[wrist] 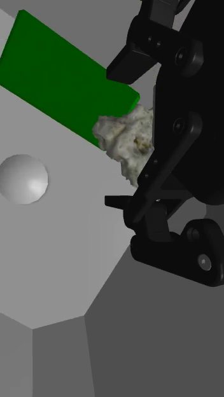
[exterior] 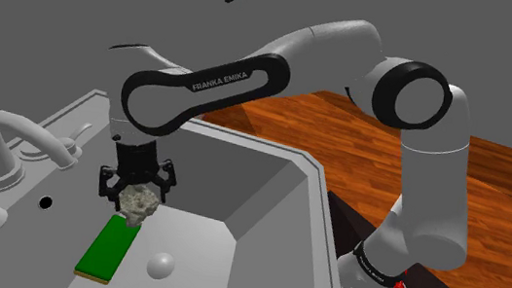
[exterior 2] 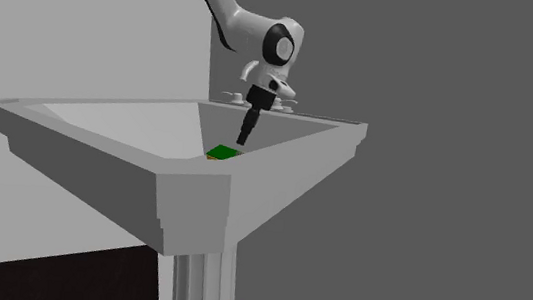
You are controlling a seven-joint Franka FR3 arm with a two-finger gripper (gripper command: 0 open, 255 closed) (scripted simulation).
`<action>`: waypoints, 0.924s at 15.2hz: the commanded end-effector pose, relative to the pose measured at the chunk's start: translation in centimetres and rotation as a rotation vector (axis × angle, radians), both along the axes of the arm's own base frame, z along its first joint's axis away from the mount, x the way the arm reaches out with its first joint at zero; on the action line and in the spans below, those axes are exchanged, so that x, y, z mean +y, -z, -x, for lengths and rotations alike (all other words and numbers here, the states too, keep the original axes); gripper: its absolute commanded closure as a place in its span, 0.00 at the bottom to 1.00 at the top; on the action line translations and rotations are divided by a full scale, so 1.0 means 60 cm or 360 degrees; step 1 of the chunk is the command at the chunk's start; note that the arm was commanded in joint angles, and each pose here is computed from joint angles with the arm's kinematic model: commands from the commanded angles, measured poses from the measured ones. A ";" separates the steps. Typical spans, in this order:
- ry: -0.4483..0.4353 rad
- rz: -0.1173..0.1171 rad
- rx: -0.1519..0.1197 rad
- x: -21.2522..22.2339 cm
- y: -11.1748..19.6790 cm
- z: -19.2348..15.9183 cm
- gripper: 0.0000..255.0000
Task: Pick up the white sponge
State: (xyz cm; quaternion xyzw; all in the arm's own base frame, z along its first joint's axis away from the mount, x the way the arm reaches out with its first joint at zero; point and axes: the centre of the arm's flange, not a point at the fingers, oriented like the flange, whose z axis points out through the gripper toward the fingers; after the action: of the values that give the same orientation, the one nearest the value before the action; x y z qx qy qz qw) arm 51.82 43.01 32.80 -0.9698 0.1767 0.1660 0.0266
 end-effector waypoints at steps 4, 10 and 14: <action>0.0018 0.0003 0.0008 0.013 0.049 -0.008 0.00; 0.0018 0.0003 0.0007 0.014 0.079 -0.010 1.00; 0.0018 0.0003 0.0007 0.014 0.080 -0.010 1.00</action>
State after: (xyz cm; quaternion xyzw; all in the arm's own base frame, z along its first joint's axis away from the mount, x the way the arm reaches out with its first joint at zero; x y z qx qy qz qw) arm 52.34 43.88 27.99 -0.9683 0.1821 0.1691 0.0251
